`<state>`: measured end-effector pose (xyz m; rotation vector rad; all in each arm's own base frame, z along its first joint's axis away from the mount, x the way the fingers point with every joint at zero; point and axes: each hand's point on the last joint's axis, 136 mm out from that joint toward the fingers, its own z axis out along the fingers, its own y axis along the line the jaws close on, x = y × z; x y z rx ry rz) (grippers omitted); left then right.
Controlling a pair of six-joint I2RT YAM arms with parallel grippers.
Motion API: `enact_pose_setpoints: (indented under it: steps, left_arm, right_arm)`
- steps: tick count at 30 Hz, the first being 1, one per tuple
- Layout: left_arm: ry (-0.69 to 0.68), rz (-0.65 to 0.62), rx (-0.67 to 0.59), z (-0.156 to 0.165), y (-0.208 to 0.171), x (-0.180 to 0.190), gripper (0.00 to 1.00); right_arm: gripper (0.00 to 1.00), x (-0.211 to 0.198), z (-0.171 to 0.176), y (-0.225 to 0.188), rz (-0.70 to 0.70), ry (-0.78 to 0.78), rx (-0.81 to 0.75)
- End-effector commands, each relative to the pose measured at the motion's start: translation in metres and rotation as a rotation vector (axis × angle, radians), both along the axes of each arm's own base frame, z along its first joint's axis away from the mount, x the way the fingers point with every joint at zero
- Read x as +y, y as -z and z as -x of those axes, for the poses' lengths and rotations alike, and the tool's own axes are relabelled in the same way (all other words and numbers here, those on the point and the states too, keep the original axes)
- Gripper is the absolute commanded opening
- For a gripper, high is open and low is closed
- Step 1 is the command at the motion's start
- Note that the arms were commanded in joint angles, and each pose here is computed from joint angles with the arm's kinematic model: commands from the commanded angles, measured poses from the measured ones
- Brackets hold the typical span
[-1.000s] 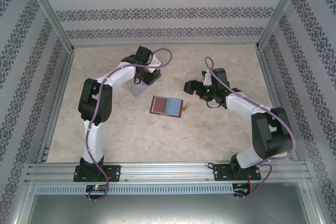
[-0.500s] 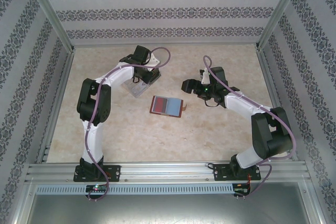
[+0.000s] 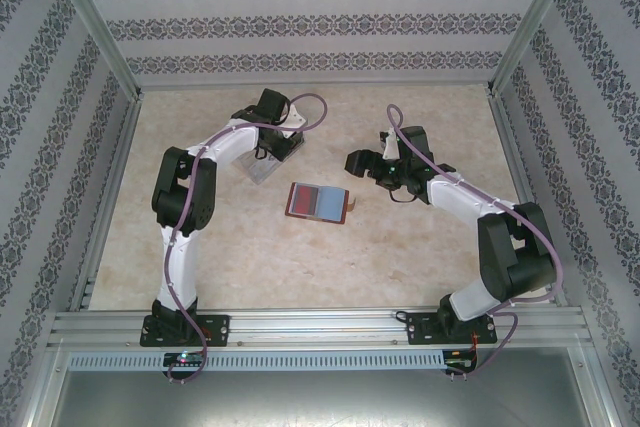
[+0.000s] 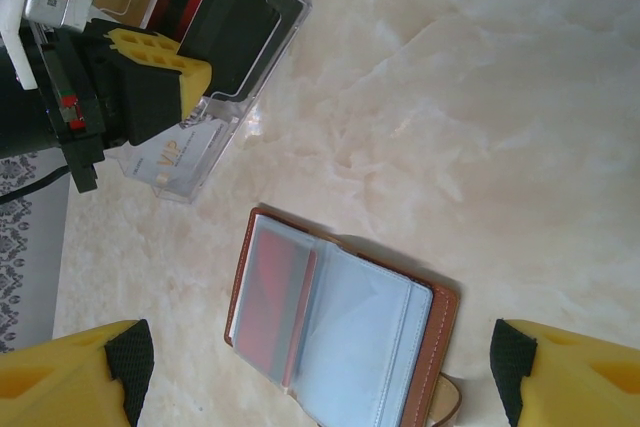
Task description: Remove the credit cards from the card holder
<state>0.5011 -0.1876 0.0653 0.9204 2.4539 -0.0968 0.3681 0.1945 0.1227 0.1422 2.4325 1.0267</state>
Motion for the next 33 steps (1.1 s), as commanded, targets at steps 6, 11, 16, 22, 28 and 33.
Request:
enact_pose_setpoints:
  steps: [6,11,16,22,28,33]
  left_arm:
    - [-0.029,-0.034,-0.031,-0.012,-0.011,0.009,0.31]
    - [-0.04,0.002,-0.065,-0.011,-0.038,0.007,0.39]
    - [-0.084,0.076,-0.131,-0.009,-0.081,0.006,0.44]
    - [-0.276,0.159,-0.201,0.004,-0.125,0.029,0.63]
    - [-0.507,0.169,-0.287,0.039,-0.142,0.073,0.86]
    - [-0.637,0.218,-0.263,0.081,-0.138,0.097,0.99]
  right_arm:
    - [0.89,0.01,-0.003,-0.006,-0.026,-0.022,0.006]
    - [0.89,0.01,-0.003,-0.006,-0.02,-0.021,0.005]
    - [0.87,0.012,-0.001,-0.006,0.024,-0.027,-0.001]
    - [0.84,0.019,0.007,-0.007,0.164,-0.024,-0.008]
    - [0.8,0.049,0.028,-0.004,0.318,-0.077,-0.002]
    - [0.74,0.081,0.043,0.014,0.384,-0.126,0.031]
